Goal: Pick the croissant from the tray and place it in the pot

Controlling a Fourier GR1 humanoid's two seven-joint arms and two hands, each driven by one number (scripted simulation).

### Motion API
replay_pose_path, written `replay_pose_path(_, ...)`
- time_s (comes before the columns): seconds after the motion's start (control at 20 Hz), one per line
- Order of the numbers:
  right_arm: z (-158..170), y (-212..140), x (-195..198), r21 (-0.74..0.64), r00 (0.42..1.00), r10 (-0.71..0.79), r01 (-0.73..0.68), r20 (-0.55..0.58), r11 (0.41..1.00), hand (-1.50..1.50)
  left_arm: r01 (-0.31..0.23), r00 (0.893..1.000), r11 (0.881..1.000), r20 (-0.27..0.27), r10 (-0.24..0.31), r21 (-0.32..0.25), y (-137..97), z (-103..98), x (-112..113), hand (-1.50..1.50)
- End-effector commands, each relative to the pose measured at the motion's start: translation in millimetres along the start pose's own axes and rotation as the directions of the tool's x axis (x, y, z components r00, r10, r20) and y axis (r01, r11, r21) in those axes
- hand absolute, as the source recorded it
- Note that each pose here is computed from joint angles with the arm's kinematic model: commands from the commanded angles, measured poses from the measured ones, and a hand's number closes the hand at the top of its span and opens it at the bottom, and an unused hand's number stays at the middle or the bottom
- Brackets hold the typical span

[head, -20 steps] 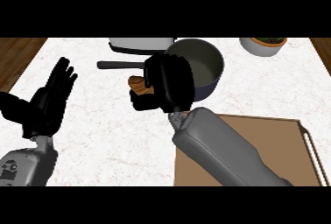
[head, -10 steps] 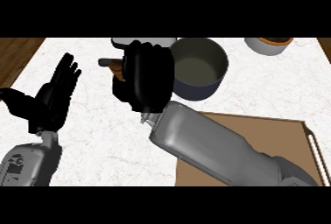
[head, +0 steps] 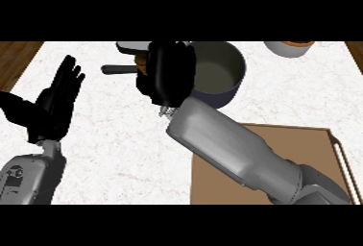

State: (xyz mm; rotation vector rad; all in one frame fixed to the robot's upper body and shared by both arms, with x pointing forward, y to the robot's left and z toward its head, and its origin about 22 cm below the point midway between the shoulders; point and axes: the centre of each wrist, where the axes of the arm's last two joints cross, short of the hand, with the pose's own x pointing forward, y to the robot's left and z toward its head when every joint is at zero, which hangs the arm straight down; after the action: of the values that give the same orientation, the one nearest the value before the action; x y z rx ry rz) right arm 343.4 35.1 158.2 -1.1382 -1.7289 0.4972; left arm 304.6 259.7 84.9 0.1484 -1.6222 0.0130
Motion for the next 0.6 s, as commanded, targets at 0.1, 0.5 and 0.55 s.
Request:
replay_pose_path(0.1,-23,25,-16,-0.057,0.948,0.254,-0.269,-0.19,0.962,1.5,0.0,1.0,1.0,0.007,0.0,-0.005,7,6,3,0.0)
replay_pose_path(0.5,-34,44,-54,0.021,0.938,0.269,-0.271,-0.22,0.962,1.5,-0.009,1.0,1.0,0.018,0.009,0.01,13,6,-1,0.0)
replay_pose_path(0.55,-19,56,-75,0.031,0.945,0.22,-0.219,-0.24,0.975,1.5,-0.006,1.0,1.0,0.01,0.006,-0.003,3,-2,-2,0.0)
